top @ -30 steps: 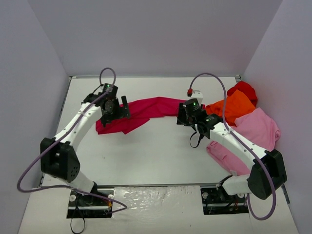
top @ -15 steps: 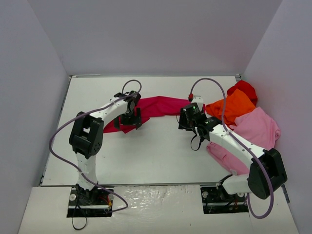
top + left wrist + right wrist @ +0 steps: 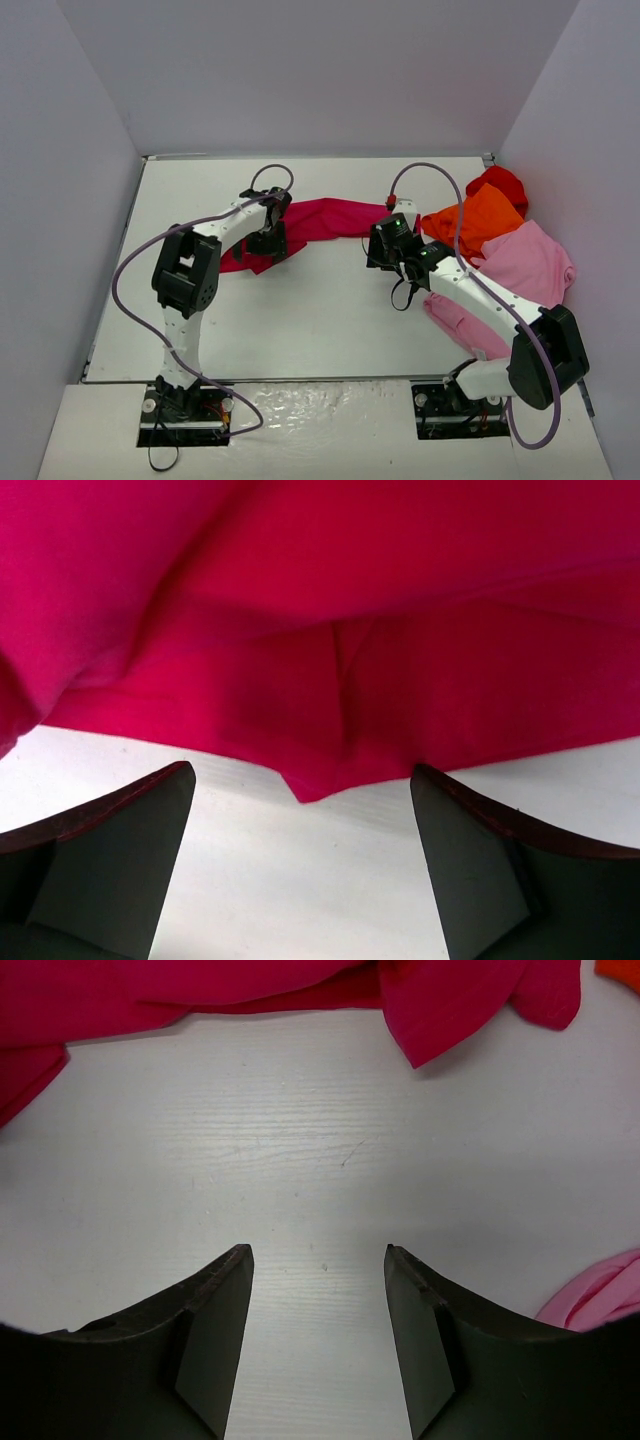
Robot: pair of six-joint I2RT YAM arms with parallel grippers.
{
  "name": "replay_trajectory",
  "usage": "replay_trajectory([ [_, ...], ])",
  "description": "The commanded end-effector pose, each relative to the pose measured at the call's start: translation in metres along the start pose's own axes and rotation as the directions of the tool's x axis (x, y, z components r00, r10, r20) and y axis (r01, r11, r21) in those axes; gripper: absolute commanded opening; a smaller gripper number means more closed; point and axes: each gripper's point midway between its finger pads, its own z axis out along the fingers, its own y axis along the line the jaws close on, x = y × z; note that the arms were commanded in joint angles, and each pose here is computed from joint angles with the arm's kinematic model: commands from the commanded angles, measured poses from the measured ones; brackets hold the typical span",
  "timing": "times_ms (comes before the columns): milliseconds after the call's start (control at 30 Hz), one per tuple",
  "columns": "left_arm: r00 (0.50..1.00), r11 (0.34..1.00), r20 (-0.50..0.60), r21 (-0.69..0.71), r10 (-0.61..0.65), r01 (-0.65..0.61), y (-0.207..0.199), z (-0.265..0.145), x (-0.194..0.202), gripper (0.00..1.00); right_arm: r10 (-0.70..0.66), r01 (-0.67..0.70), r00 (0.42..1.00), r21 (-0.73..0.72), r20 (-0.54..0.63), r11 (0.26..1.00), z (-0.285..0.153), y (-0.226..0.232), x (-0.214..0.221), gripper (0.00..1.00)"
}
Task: Fold and stack the t-shirts
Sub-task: Flatten out the tshirt
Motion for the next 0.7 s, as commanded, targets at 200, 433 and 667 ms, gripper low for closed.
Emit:
replay_trajectory([
  [200, 0.998, 0.998, 0.069, -0.067, -0.004, 0.009, 0.013, -0.012, -0.022, 0.59, 0.025, -0.024, 0.999, -0.029, 0.029, 0.999, -0.005, 0.004, -0.004, 0.51],
  [433, 0.997, 0.997, 0.083, -0.076, 0.002, 0.005, 0.02, -0.023, -0.022, 0.51, 0.024, -0.023, 1.0, -0.03, 0.015, 0.999, -0.002, 0.005, 0.0, 0.5],
  [667, 0.998, 0.996, 0.069, -0.083, -0.005, 0.011, 0.025, -0.023, -0.018, 0.52, 0.019, -0.018, 1.0, -0.031, 0.009, 0.999, -0.002, 0.004, 0.002, 0.5],
])
